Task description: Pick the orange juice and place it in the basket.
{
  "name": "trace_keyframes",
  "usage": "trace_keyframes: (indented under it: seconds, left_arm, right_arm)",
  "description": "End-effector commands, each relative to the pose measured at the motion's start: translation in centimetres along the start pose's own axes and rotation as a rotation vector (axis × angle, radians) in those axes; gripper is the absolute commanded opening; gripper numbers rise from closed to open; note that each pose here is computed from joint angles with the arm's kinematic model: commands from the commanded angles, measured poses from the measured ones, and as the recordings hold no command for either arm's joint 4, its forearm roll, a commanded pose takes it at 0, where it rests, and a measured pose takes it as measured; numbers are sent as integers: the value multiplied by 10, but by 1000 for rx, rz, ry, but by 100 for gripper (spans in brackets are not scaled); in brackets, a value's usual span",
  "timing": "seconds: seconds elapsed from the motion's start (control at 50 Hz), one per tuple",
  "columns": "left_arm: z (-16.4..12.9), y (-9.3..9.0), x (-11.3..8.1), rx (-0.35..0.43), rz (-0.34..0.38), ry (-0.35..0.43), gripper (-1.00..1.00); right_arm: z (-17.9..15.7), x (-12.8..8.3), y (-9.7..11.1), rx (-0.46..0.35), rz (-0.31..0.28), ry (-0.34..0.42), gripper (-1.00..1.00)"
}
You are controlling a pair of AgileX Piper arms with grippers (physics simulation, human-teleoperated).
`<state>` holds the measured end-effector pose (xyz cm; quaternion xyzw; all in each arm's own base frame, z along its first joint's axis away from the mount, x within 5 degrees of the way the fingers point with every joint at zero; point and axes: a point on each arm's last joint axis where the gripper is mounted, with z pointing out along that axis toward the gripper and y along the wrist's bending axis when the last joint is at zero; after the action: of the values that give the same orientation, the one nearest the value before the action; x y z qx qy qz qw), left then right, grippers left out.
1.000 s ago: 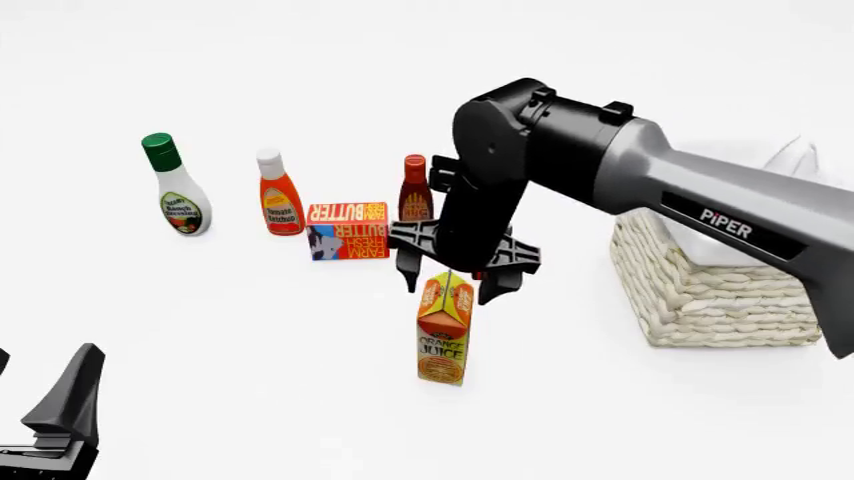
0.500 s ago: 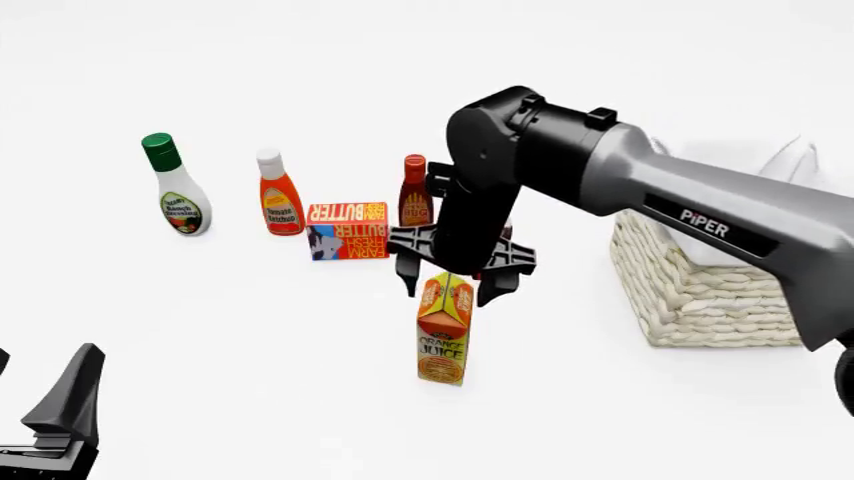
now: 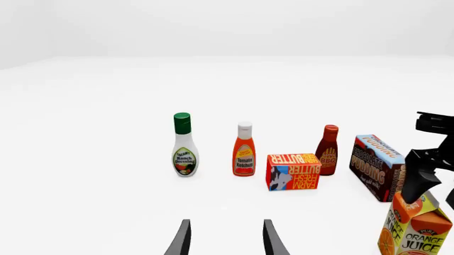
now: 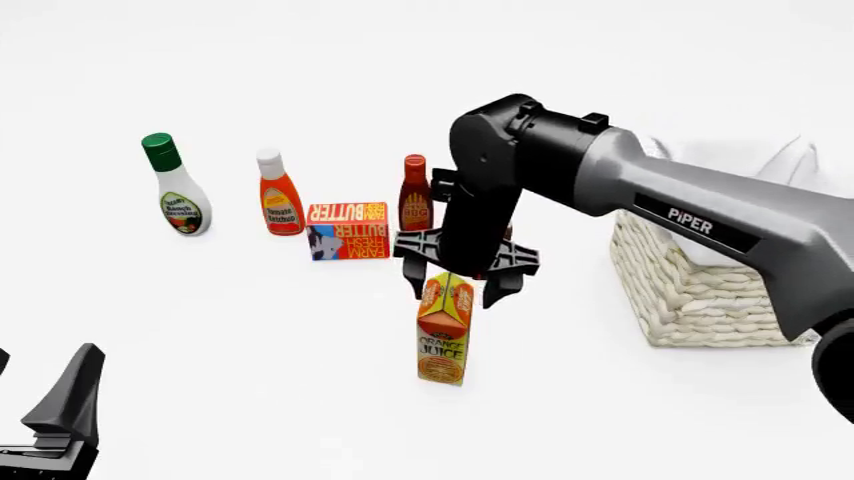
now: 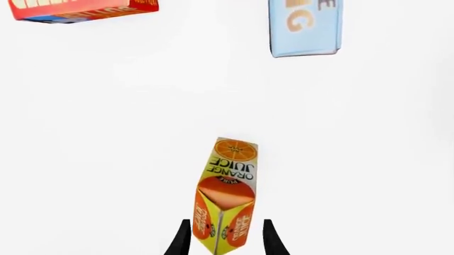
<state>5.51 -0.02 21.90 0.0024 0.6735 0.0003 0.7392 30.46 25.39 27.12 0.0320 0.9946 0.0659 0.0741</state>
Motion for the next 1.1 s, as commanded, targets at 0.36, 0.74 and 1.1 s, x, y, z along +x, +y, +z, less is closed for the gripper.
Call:
trace_keyframes:
  seconds: [0.36, 0.74, 1.1]
  left_arm:
    - [0, 0, 0, -1, 0, 0, 100]
    - [0, 0, 0, -1, 0, 0, 100]
    - [0, 0, 0, -1, 0, 0, 100]
  right_arm:
    - [0, 4, 10, -6, -5, 1, 100]
    - [14, -7, 3, 19, -8, 19, 100]
    - [23, -13, 1, 31, -16, 28, 100]
